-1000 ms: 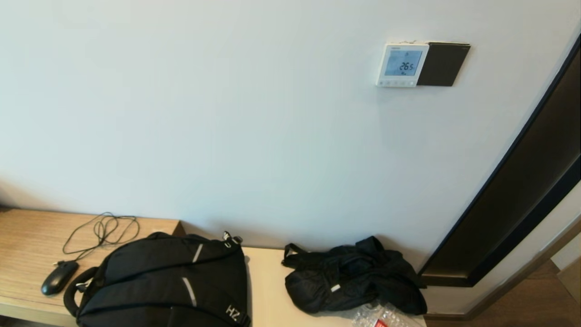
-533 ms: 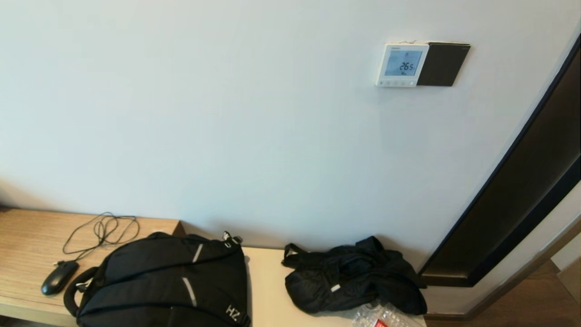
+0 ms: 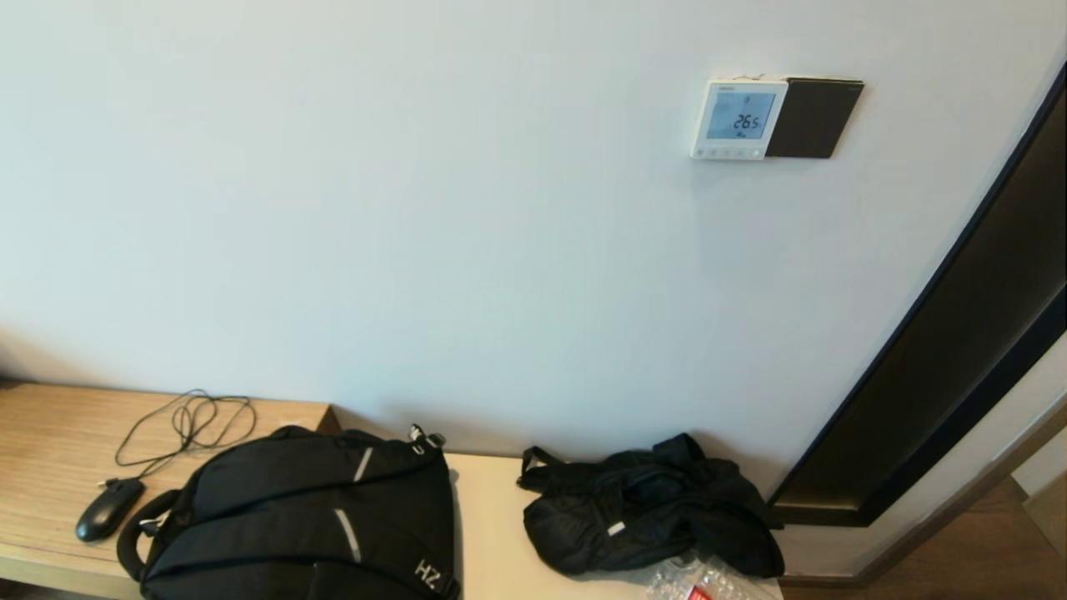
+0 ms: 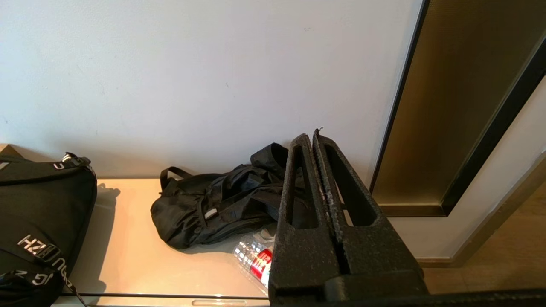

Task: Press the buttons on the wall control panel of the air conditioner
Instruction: Turn off the central air conditioner

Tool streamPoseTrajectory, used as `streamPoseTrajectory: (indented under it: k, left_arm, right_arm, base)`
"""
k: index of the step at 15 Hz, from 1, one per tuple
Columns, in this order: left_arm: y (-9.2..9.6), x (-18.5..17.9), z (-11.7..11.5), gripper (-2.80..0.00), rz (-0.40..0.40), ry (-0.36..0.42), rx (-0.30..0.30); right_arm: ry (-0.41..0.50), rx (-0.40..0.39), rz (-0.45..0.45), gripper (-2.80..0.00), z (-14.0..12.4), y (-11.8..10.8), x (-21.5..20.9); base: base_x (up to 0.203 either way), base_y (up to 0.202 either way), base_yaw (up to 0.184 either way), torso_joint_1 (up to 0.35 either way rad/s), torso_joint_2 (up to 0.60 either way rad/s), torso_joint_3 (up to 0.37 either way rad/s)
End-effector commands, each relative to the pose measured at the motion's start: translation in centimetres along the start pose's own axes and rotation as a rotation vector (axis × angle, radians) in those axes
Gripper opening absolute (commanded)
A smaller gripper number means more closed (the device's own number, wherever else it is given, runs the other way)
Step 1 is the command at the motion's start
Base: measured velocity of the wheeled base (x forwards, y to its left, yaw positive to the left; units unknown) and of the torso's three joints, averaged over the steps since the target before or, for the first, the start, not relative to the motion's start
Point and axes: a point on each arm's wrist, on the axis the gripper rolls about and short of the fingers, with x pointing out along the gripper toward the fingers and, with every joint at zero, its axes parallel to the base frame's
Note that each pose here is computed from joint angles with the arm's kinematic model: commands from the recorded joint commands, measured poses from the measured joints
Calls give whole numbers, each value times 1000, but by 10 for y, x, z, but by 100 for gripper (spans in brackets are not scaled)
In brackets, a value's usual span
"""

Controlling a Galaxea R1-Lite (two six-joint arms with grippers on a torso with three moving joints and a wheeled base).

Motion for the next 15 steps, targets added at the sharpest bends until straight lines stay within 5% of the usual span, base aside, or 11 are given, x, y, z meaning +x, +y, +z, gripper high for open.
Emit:
streamPoseTrajectory:
  k: [1, 15]
  left_arm:
    - [0, 0, 0, -280, 1, 0, 0]
    - [0, 0, 0, -280, -1, 0, 0]
  right_arm:
    - [-2, 0, 1, -280, 0, 0, 0]
    - [-2, 6, 1, -280, 0, 0, 0]
  base:
    - [0, 0, 0, 0, 0, 0]
    - [0, 0, 0, 0, 0, 0]
